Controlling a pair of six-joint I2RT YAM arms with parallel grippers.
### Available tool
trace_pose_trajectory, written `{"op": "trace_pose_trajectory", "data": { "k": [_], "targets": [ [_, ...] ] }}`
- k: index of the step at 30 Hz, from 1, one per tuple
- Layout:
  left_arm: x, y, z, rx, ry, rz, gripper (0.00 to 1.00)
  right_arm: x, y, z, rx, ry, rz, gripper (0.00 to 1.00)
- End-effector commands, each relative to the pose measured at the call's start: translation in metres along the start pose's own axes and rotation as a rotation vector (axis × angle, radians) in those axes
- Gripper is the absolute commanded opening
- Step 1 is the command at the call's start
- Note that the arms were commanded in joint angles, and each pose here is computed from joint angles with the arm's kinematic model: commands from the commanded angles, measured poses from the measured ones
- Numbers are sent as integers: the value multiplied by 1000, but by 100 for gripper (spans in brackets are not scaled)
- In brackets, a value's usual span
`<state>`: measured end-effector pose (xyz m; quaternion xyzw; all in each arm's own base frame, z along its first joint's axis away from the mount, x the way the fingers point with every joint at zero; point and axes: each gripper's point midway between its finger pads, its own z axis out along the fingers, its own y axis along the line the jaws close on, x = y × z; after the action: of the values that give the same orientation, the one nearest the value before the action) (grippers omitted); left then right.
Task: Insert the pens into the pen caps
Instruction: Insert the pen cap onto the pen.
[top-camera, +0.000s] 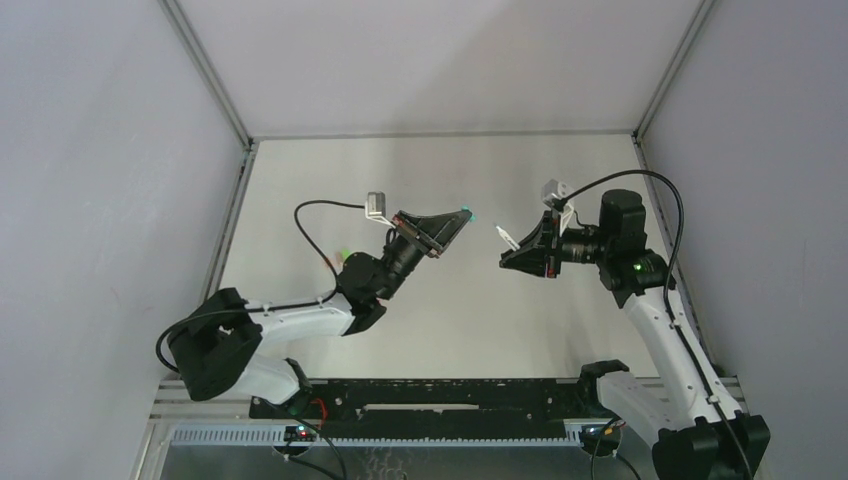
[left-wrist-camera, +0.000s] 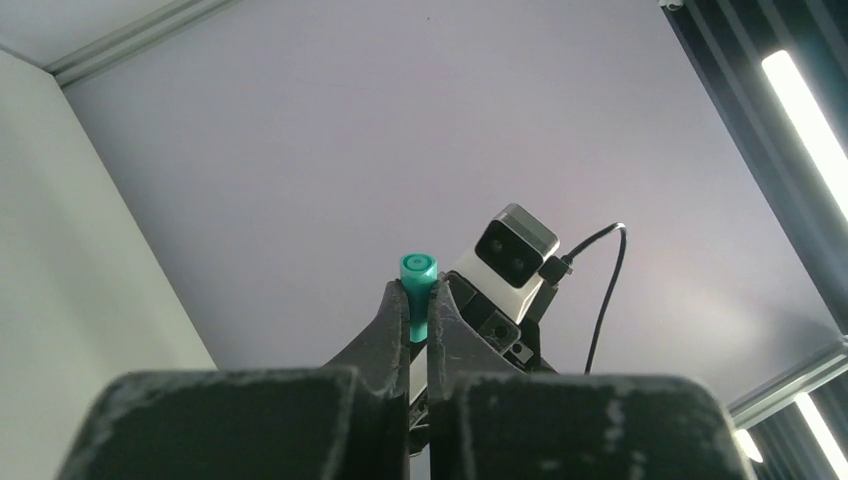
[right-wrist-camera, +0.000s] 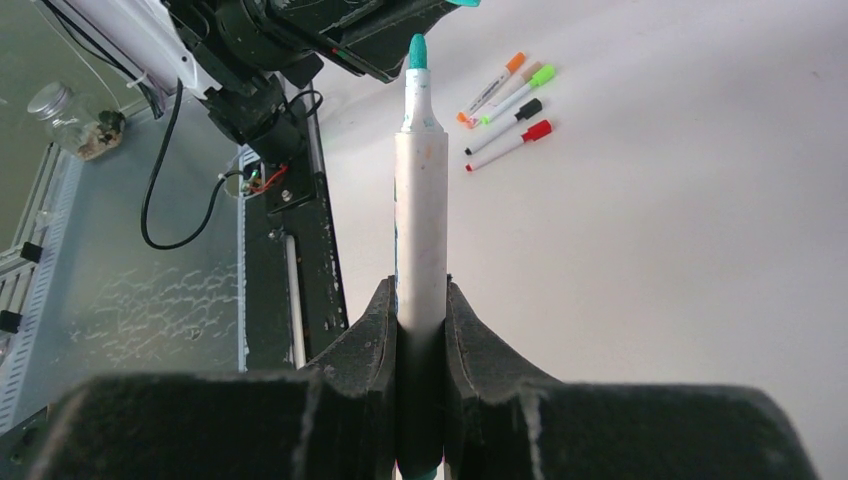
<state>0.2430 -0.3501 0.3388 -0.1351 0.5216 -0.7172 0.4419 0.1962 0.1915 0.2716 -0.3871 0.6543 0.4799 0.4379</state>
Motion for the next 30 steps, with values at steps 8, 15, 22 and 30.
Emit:
{"op": "trace_pose_trajectory", "data": {
  "k": [8,15,22,30],
  "targets": [
    [-7,-33,13,115,-53,-56,0,4,-7,12,12,18,27,0],
    [-4,-29,15,116,-46,-60,0,6,-8,15,6,25,44,0],
    [-1,-26,16,115,-44,-60,0,7,-8,17,4,31,52,0],
    [4,-25,18,114,-30,-64,0,8,-8,18,3,33,57,0]
  ]
}}
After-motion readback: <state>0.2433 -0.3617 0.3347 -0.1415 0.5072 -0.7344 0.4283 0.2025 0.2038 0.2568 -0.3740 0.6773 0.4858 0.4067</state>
